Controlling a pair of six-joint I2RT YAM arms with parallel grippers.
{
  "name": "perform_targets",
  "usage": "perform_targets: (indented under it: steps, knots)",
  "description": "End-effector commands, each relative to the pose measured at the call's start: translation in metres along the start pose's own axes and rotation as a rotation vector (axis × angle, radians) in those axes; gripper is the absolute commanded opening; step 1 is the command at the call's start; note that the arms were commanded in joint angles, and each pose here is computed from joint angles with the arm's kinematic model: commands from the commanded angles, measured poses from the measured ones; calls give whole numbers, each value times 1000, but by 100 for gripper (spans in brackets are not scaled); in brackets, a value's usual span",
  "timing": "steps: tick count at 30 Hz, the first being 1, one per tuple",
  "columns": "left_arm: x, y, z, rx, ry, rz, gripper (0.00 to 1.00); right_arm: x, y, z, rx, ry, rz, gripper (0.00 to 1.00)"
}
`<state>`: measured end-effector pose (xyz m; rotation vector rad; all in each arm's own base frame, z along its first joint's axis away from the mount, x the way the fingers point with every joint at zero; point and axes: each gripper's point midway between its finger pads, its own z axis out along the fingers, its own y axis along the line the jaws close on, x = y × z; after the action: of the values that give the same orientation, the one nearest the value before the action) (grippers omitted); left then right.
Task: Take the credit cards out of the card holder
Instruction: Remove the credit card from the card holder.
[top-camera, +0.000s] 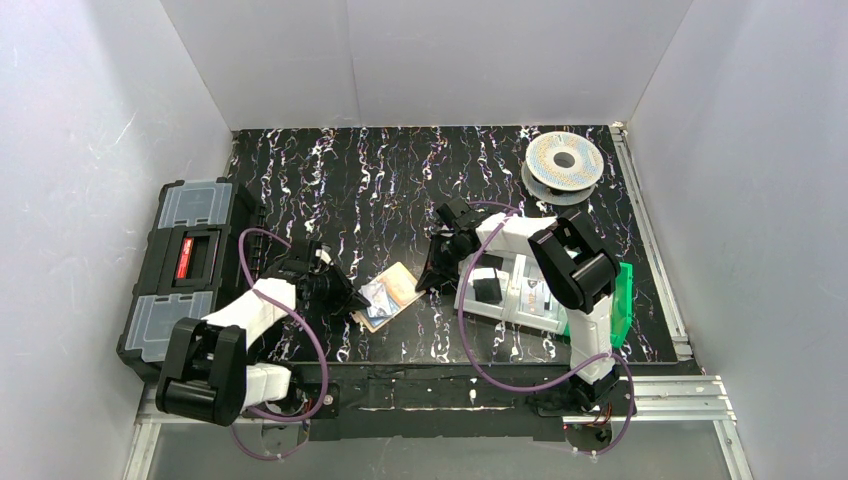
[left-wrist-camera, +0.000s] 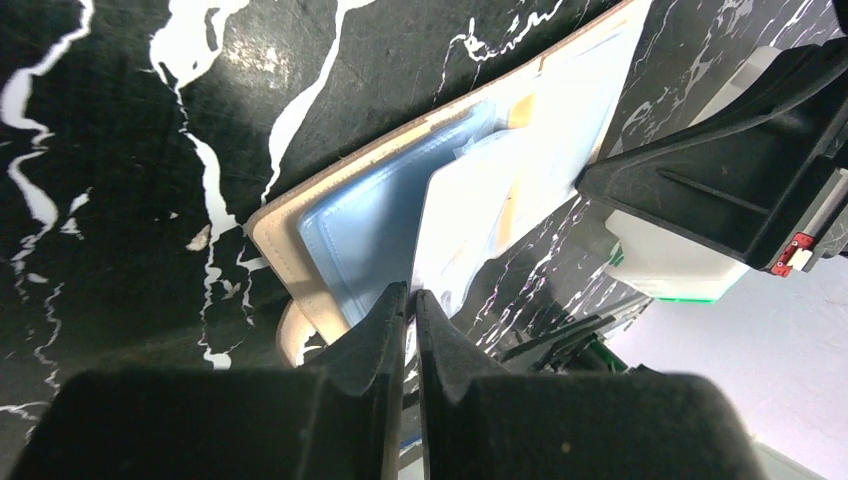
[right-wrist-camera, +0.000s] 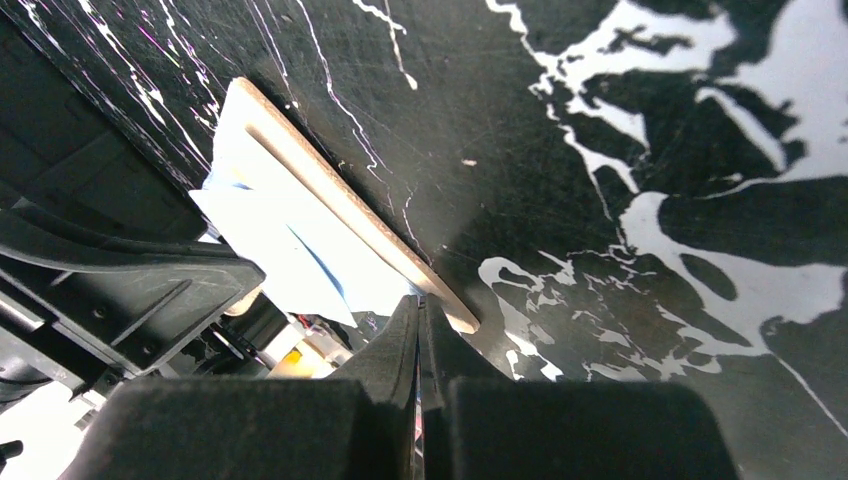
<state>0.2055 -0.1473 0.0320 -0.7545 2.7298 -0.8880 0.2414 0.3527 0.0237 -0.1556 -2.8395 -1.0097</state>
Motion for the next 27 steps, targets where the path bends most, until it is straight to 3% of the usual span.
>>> perform_targets:
  steps: [1,5,11,27]
  knots:
    - [-6,19,-10,-111,-49,23,2,-6,-33,13,120,-23,13,1]
    - [-7,18,-13,-104,-59,39,3,-6,-33,14,121,-24,14,1]
    - [-6,12,-12,-65,-55,52,16,-6,-34,14,123,-22,15,1]
    - [-5,11,5,-32,-10,33,24,-5,-33,17,123,-11,11,1]
